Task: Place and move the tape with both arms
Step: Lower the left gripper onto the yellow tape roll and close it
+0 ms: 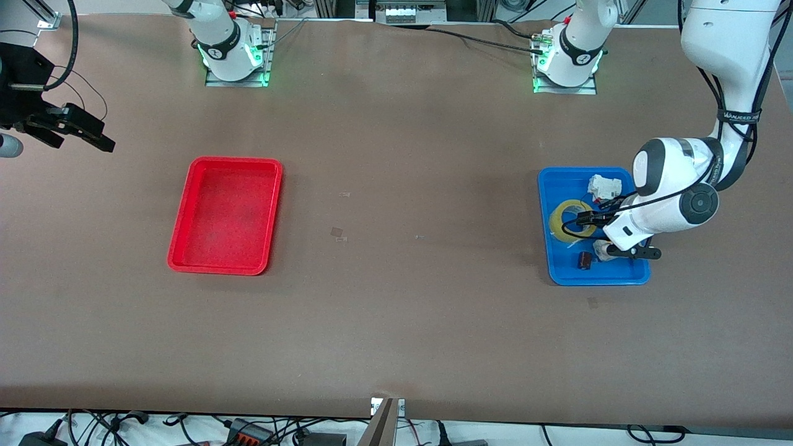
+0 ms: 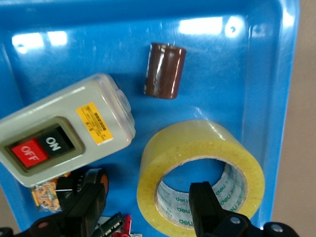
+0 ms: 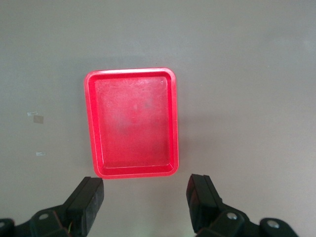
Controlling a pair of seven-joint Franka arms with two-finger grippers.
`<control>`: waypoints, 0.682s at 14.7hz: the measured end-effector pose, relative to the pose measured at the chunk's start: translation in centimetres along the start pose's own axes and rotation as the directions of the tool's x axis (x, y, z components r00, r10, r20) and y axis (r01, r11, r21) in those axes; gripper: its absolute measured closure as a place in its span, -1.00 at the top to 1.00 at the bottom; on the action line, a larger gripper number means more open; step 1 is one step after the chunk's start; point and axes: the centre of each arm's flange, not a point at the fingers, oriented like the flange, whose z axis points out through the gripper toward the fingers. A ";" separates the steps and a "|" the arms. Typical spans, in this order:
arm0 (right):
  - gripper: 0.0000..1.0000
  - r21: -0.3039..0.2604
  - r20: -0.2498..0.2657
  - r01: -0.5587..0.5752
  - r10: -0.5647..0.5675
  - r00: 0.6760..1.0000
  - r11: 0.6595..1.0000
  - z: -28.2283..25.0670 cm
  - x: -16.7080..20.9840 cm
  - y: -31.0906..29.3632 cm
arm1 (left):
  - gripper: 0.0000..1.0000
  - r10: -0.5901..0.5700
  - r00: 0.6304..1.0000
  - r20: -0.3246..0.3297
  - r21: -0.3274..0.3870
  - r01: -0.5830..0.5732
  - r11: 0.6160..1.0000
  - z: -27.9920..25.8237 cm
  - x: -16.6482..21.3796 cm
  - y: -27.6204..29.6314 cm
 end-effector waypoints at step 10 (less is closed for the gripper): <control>0.97 0.000 -0.003 0.000 0.000 1.000 1.000 0.1 0.1 0.0 | 0.95 0.001 1.000 0.004 -0.003 -0.001 1.000 3.2 -0.7 0.1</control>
